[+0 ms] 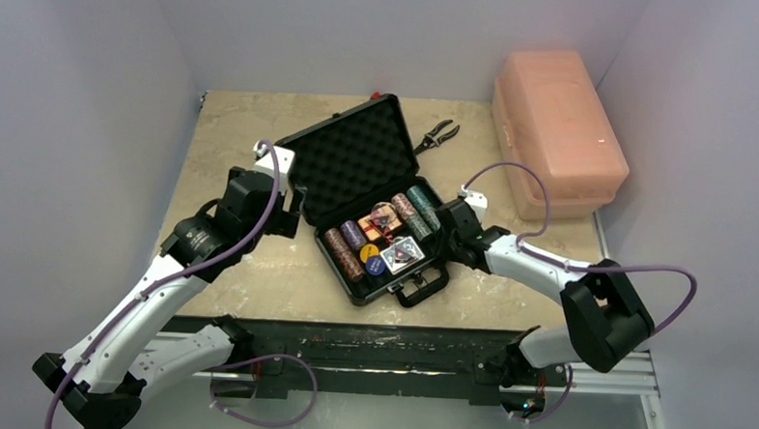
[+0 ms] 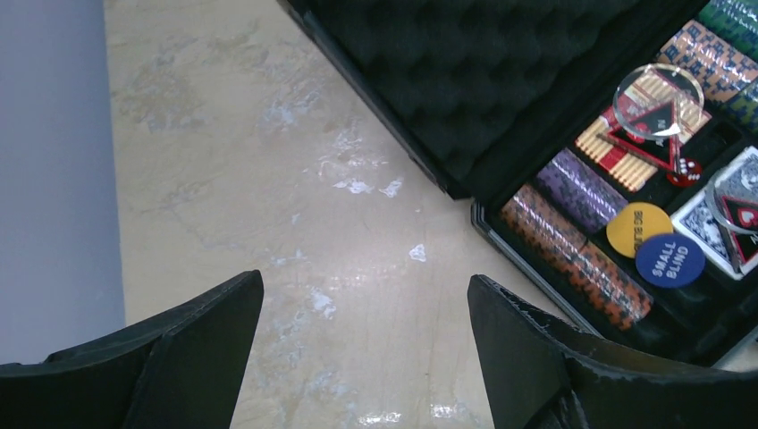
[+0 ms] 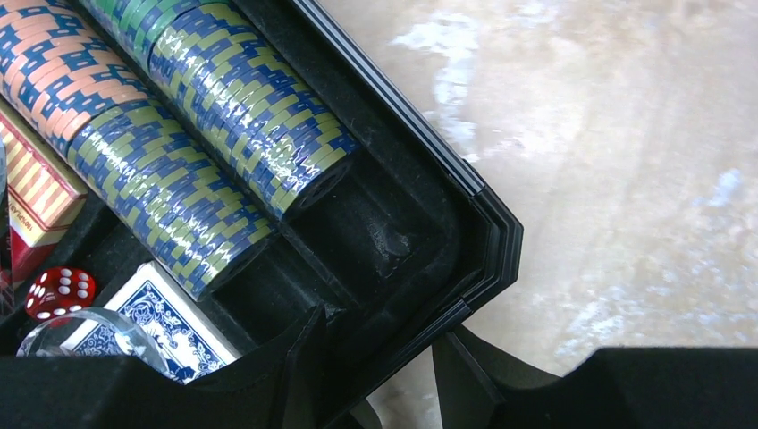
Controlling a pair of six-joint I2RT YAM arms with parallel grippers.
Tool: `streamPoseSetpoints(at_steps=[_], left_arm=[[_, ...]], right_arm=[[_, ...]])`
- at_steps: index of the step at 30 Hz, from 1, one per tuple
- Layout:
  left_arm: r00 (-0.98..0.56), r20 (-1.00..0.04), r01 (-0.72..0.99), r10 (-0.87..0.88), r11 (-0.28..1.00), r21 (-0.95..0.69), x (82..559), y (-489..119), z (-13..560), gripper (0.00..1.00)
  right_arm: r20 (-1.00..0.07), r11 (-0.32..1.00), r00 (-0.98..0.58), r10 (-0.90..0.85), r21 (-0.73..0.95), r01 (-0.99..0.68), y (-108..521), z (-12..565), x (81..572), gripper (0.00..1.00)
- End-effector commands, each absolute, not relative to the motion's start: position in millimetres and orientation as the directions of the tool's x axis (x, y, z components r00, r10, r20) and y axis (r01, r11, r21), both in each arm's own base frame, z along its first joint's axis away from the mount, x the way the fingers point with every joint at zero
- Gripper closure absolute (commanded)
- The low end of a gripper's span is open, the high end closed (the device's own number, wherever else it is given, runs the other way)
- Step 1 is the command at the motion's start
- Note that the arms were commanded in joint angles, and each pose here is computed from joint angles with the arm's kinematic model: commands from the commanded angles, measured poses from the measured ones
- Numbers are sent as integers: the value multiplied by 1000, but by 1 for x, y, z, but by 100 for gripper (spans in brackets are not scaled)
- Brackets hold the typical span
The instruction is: Pack up texas hold em set
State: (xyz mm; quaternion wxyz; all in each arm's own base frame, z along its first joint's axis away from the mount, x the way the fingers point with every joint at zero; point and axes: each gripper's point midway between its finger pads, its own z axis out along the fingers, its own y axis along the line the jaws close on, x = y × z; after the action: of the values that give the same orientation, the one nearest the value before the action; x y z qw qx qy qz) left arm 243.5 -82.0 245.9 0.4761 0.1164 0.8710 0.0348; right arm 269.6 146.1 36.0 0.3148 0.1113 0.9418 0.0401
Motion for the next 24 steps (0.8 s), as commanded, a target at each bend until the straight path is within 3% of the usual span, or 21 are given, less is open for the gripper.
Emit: streamPoseSetpoints(at_steps=[1, 16, 24], left_arm=[[-488, -851, 46, 195, 979, 198, 252, -58, 257, 16], [-453, -884, -336, -113, 941, 51, 266, 30, 267, 16], [-413, -866, -365, -283, 922, -128, 289, 47, 260, 10]], right_arm=[[-612, 965, -791, -2, 205, -161, 215, 58, 275, 100], [-705, 961, -707, -65, 146, -234, 262, 87, 349, 100], [-747, 960, -663, -51, 147, -239, 254, 113, 347, 55]])
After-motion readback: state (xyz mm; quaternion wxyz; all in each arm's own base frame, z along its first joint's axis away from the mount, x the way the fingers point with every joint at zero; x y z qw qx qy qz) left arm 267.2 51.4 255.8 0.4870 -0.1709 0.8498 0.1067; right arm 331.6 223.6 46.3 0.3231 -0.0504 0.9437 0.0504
